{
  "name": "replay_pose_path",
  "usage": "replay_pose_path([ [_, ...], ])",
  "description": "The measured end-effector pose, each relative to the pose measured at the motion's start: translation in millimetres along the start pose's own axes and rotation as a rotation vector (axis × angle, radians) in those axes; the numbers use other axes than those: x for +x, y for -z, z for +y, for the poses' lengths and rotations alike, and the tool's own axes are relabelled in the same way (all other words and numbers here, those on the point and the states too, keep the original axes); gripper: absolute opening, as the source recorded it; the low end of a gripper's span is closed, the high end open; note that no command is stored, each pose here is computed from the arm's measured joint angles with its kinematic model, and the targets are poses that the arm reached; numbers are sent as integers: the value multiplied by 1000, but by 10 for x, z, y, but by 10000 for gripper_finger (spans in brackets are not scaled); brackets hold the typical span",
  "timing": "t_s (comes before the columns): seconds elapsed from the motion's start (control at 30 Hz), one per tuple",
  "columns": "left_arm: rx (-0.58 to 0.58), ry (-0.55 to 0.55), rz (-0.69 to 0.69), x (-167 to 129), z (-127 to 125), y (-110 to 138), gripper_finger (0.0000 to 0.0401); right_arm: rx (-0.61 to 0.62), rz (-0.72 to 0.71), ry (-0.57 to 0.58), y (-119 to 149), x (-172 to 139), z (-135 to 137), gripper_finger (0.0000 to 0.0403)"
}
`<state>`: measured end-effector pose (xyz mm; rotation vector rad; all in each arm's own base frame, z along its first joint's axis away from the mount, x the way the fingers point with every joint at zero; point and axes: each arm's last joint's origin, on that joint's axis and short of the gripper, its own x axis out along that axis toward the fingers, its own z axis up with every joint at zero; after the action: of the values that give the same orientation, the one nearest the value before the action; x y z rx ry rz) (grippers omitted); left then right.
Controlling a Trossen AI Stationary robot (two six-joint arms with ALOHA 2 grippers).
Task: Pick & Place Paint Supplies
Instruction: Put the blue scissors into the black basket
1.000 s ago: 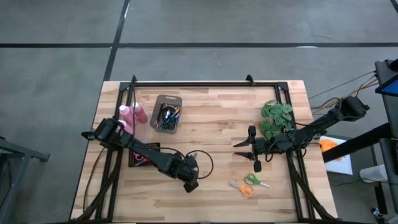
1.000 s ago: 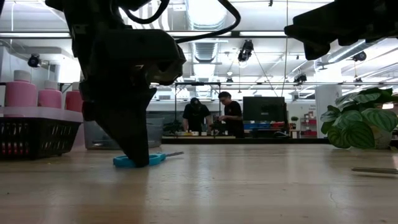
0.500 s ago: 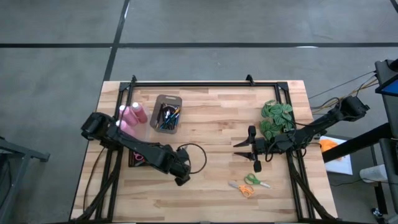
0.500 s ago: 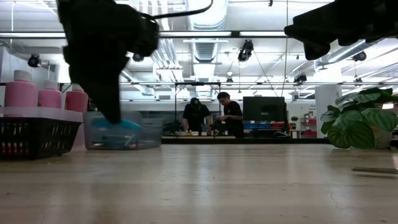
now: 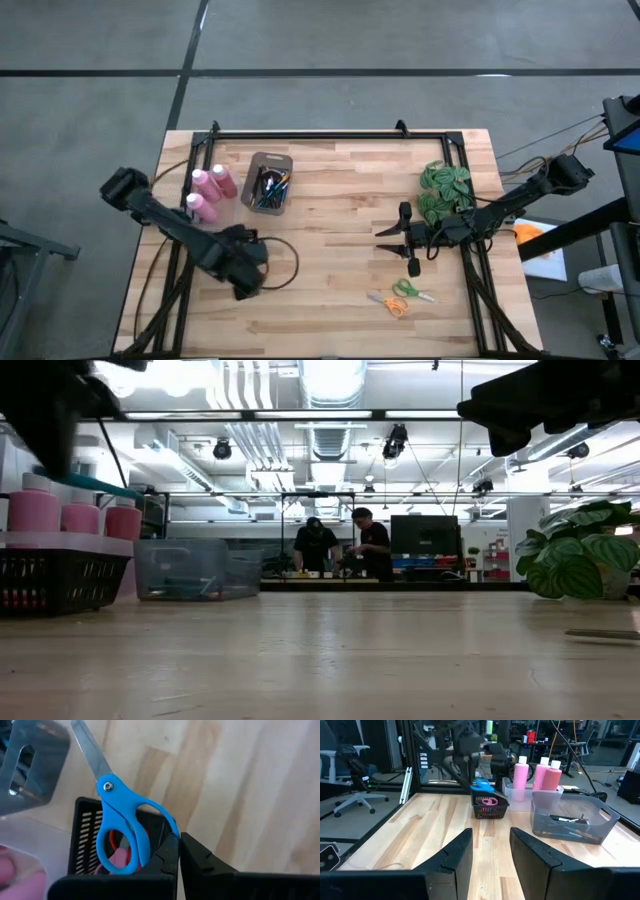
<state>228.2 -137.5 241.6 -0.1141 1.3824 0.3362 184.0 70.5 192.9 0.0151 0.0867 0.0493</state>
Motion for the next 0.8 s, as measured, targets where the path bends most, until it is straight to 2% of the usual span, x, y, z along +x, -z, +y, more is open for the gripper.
replay_pose_path([
  [0.17, 140, 64, -41, -171, 64, 352, 2, -1, 0, 0, 0, 0, 0, 130],
  [0.37, 103, 110, -44, -177, 229, 678, 2, 0, 0, 0, 0, 0, 0, 130],
  [0.53, 52, 167, 22, -67, 344, 816, 2, 0, 0, -1, 0, 0, 1, 130],
  [0.67, 110, 201, 40, 86, 355, 875, 2, -1, 0, 0, 0, 0, 0, 130],
  [0.8, 135, 161, 67, 241, 398, 936, 2, -1, 0, 0, 0, 0, 0, 130],
])
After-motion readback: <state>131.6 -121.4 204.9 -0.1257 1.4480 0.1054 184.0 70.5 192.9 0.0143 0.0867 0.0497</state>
